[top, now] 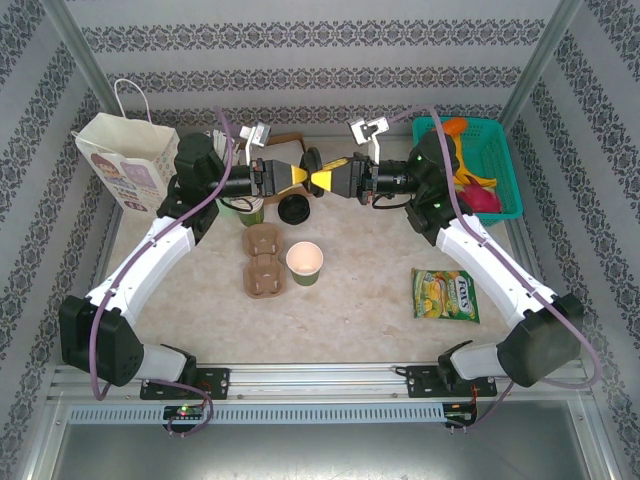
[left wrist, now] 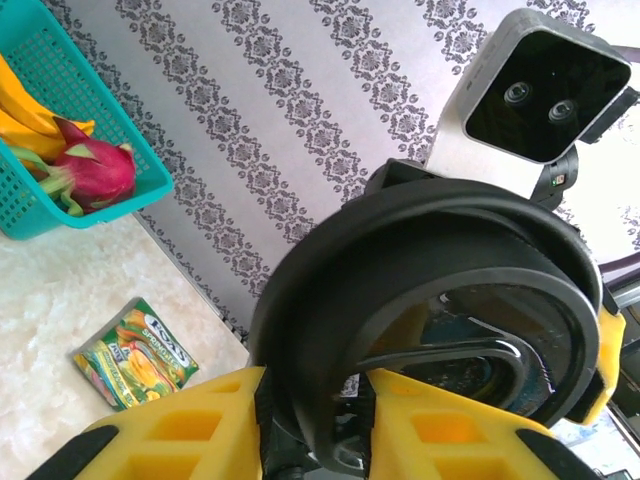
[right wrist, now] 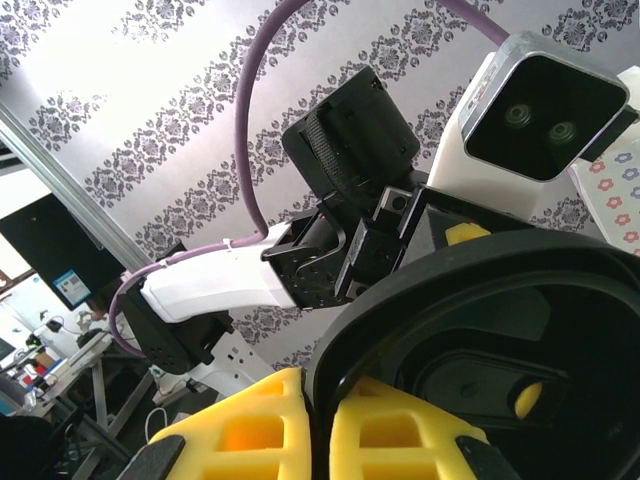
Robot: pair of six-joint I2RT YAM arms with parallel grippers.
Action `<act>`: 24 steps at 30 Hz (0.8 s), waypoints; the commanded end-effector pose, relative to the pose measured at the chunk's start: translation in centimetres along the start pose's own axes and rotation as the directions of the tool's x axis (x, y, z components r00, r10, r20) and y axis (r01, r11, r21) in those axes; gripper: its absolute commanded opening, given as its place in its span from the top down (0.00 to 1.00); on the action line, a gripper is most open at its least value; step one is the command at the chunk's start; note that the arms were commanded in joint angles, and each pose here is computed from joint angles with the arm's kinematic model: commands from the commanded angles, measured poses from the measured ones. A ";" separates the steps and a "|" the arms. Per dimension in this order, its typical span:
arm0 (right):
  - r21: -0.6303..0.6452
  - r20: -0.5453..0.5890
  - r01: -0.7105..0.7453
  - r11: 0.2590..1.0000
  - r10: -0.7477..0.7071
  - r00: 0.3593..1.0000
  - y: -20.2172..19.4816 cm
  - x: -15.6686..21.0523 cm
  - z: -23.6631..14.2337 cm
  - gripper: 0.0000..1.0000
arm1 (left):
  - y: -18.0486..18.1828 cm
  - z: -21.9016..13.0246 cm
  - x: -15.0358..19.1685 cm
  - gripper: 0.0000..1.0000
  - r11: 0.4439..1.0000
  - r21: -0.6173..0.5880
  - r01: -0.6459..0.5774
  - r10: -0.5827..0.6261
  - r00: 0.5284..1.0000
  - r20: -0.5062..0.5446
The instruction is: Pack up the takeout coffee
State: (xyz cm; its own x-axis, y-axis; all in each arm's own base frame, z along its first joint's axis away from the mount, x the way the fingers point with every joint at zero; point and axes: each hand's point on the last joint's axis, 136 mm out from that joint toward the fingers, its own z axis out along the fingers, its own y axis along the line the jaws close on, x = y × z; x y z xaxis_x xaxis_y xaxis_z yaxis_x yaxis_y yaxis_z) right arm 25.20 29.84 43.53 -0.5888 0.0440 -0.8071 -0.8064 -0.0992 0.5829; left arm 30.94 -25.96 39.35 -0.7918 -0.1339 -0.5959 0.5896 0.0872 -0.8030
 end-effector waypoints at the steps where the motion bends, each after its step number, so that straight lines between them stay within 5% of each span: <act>1: -0.037 0.003 0.090 0.995 -0.090 0.996 1.2 -0.8 0.5 1.00 | -1.9 0.6 0.4 0.75 0.995 0.065 -0.074 0.077 0.996 -0.039; 8: -0.039 -0.003 0.084 0.996 -0.084 0.996 1.0 -0.6 0.7 1.00 | -2.2 0.6 0.9 0.98 0.993 0.049 -0.104 0.106 0.993 -0.057; 15: -0.006 0.005 0.083 0.997 -0.083 0.997 0.6 -0.4 0.2 0.98 | -1.5 0.3 0.9 1.00 0.992 -0.017 -0.127 0.126 0.991 -0.045; 18: 0.077 0.055 0.071 0.995 -0.075 0.996 -0.9 -0.8 -1.0 0.56 | 0.1 -0.1 0.8 1.00 0.982 -0.127 -0.138 0.135 0.990 -0.031; 22: 0.282 0.181 -0.011 0.959 -0.042 0.983 -4.8 -1.3 -4.2 0.26 | 3.0 -0.8 1.2 1.00 0.953 -0.276 -0.123 0.116 0.992 -0.040; 24: 0.388 0.256 -0.093 0.917 -0.010 0.967 -7.4 -1.2 -6.4 0.02 | 4.5 -1.2 1.4 1.00 0.933 -0.346 -0.095 0.085 0.995 -0.045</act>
State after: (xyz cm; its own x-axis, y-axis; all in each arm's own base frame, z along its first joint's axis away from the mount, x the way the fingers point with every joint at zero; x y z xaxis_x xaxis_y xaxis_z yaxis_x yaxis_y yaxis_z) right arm 29.14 26.62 41.29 -0.5882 0.1834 -0.7876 -0.7818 0.1204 0.6119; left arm 32.27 -25.46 36.31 -0.7521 -0.1107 -0.6497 0.5922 0.3190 -0.7399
